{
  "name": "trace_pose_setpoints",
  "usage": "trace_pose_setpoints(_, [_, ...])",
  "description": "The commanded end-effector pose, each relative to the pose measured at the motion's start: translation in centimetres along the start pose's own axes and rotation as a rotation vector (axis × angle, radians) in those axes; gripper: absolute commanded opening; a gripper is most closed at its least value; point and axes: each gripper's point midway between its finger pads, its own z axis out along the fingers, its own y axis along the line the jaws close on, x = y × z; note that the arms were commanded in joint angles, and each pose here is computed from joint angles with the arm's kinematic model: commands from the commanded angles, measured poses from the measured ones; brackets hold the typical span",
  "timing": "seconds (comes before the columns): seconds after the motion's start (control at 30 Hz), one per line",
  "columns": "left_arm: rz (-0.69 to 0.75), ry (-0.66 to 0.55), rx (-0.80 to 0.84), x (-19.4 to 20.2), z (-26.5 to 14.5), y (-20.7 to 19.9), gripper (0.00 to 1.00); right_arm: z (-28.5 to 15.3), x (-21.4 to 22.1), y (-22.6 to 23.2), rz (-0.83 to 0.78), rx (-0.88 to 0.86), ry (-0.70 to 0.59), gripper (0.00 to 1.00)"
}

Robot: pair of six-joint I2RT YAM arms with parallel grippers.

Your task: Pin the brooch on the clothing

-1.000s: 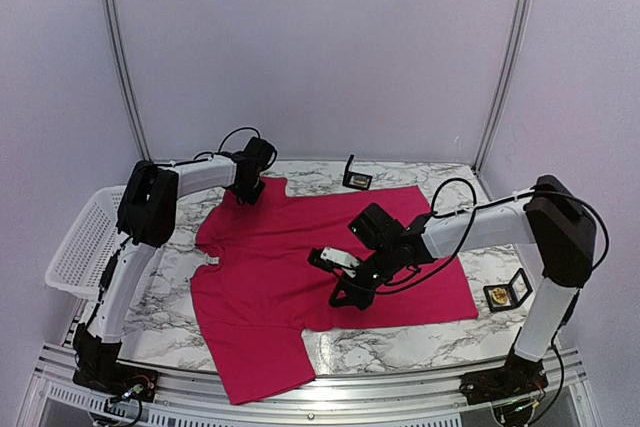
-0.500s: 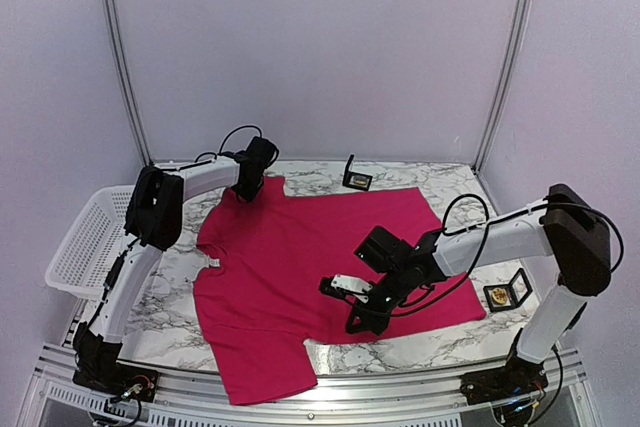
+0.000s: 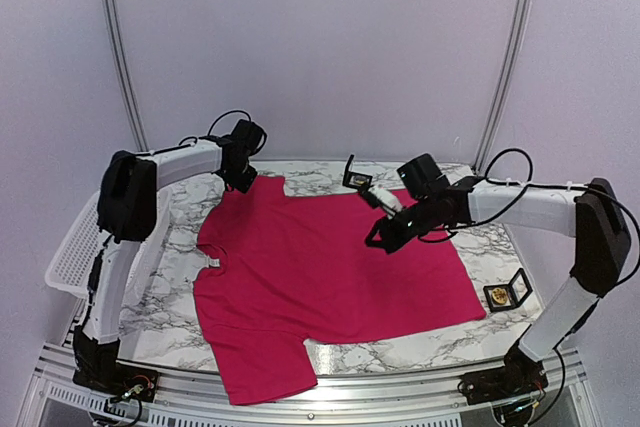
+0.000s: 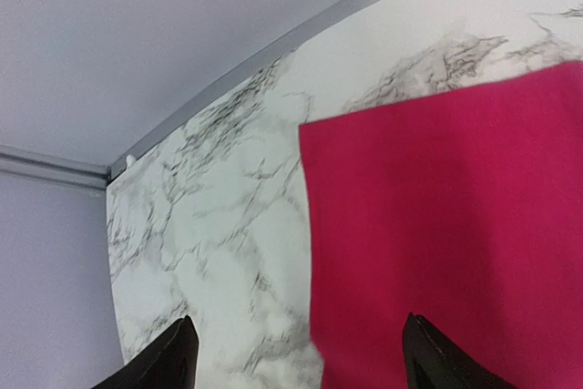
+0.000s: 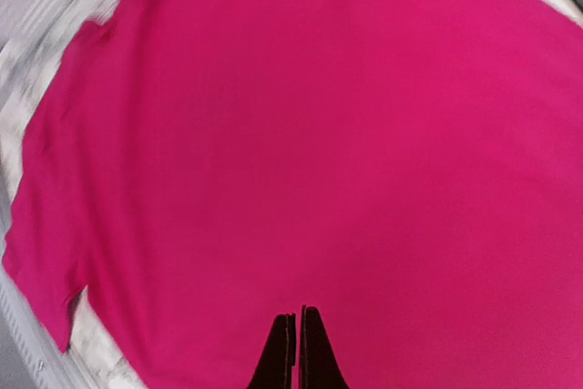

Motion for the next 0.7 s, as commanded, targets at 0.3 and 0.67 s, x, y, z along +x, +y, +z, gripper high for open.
trace_pose_setpoints(0.3, [-0.316,0.033,0.244,15.3,-19.3,-2.8,0.5,-1.7,-12.1,-10.7,0.128,0.152,-0.297,0.0])
trace_pose_setpoints(0.67, [-0.288,0.131,0.258,24.8,-19.9,-6.3,0.42,10.3,-17.4,0.3,0.04,-0.193,-0.308,0.0])
